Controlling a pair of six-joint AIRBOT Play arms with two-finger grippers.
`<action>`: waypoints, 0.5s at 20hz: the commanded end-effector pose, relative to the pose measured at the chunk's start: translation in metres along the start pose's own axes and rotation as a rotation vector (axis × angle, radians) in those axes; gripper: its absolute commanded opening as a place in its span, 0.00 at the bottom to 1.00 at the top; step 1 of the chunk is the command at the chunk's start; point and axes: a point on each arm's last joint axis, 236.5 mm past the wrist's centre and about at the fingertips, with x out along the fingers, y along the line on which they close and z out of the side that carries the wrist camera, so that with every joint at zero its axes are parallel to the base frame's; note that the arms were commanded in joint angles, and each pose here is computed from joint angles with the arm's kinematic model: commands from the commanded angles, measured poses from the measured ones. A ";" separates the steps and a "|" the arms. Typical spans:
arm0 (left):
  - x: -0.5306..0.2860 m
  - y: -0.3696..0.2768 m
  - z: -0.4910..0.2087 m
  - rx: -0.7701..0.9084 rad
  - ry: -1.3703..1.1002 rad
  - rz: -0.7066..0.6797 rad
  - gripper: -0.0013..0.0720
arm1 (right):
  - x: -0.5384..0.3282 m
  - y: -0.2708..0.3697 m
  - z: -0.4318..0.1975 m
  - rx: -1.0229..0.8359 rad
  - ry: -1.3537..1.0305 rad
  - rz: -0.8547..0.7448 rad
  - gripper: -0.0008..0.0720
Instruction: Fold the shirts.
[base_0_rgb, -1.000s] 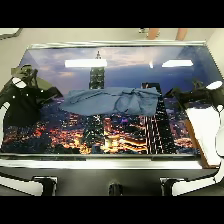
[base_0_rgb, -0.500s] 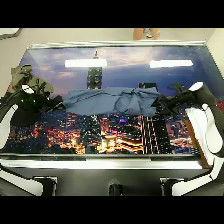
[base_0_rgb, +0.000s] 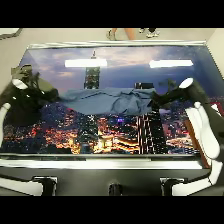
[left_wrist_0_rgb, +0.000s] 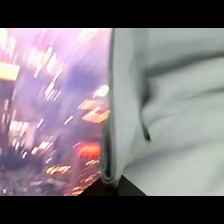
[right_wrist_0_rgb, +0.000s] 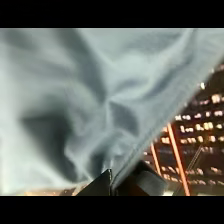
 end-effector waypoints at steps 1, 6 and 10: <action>-0.127 -0.057 0.068 0.167 -0.384 -0.018 0.05 | -0.115 0.041 0.045 -0.202 -0.331 -0.007 0.06; -0.396 -0.151 0.043 0.300 -0.978 -0.046 0.05 | -0.386 0.142 0.011 -0.444 -1.050 -0.045 0.06; -0.487 -0.164 -0.029 0.263 -1.179 -0.052 0.05 | -0.433 0.165 -0.075 -0.504 -1.116 -0.077 0.06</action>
